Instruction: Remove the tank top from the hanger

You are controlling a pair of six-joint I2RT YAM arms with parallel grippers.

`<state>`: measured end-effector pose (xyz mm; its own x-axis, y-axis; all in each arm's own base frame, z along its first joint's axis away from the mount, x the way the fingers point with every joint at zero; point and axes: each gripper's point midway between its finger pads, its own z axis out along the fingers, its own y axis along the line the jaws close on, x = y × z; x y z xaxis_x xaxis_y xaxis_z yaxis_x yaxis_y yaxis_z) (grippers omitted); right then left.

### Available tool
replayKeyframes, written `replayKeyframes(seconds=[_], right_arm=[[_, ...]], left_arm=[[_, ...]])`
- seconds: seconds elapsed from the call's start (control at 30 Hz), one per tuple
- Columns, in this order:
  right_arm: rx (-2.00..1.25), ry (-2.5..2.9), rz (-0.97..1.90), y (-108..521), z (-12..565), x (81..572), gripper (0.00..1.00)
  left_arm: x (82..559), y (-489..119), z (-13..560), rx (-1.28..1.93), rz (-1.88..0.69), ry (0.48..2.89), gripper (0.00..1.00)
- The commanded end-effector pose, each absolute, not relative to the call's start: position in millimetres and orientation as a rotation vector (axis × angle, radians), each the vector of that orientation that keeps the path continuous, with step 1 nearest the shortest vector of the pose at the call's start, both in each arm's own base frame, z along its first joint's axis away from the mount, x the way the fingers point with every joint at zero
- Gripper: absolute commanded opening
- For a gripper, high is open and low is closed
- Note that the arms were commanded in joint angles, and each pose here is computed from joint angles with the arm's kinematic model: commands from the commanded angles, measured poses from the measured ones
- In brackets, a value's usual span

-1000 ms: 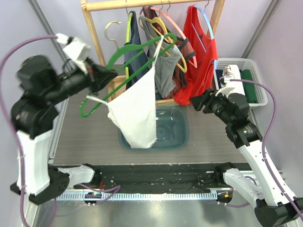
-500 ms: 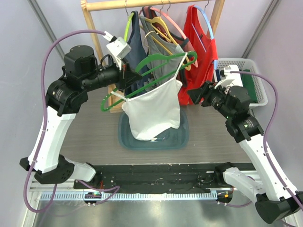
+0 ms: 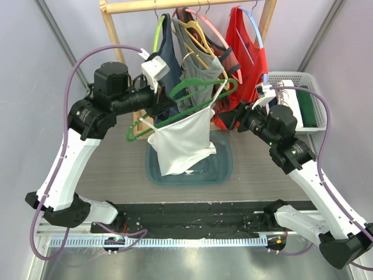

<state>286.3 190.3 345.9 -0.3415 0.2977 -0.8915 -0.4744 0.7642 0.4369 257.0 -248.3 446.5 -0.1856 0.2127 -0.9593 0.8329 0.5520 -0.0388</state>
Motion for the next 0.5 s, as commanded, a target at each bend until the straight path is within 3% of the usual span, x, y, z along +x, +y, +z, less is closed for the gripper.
replayKeyframes(seconds=[0.0,0.47], right_arm=[[-0.117,1.576,0.824,190.6,402.3,288.4,0.61],[-0.053,1.553,0.885,205.4,405.6,311.9,0.47]], left_arm=[[252.2,-246.2,455.1,0.876,-0.707,1.655,0.0],[239.2,-246.9,442.0,0.899,-0.755,1.692,0.0]])
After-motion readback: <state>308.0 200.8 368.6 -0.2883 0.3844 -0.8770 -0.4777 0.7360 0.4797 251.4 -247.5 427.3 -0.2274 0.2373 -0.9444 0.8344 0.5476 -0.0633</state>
